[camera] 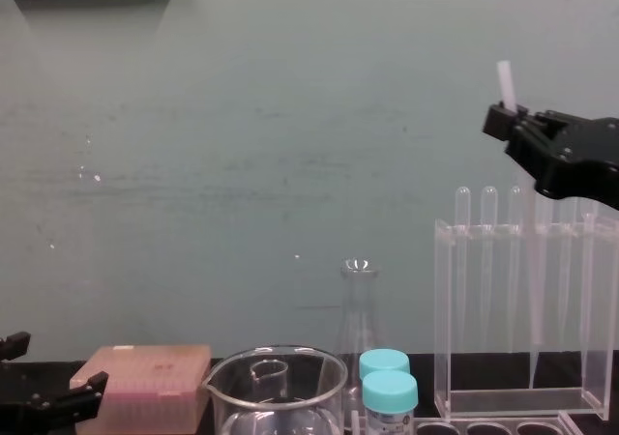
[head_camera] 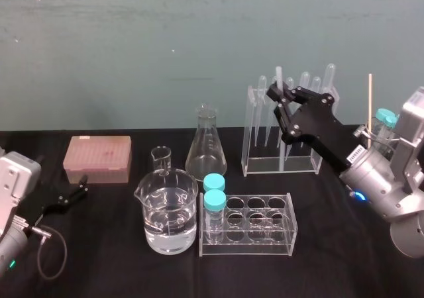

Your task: Pick up the stirring rod with one hand, then place it down.

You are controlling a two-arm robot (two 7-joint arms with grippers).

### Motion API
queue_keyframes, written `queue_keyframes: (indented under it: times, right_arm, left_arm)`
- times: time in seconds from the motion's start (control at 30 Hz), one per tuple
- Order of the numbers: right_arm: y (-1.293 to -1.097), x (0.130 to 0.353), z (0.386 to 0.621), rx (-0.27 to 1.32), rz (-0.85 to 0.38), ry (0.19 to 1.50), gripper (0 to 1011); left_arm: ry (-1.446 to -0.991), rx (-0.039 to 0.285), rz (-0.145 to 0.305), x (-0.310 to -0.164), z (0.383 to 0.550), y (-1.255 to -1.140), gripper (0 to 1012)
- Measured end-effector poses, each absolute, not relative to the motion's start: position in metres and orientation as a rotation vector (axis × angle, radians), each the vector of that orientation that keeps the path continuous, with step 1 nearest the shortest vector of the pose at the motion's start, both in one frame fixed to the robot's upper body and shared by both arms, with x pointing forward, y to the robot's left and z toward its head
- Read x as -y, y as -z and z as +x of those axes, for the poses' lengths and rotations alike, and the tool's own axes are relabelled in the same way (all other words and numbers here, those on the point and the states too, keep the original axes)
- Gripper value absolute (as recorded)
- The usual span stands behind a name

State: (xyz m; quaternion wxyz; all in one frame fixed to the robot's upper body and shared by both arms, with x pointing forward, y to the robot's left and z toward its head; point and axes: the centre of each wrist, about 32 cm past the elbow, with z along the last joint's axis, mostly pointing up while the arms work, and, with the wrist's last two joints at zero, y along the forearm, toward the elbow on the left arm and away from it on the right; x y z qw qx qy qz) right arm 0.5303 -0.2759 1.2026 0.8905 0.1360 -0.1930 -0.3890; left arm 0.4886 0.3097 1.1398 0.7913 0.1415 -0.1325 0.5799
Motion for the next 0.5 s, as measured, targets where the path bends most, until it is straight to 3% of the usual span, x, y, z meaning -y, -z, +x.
queue_keyframes:
  times: [0.27, 0.5]
  right_arm:
    - [-1.19, 0.292, 0.528, 0.397, 0.26, 0.846, 69]
    - [-1.19, 0.291, 0.528, 0.398, 0.26, 0.842, 69]
  left_arm:
    - [-1.248, 0.285, 0.305, -0.31, 0.489, -1.14, 1000]
    - [-1.248, 0.285, 0.304, -0.31, 0.489, -1.14, 1000]
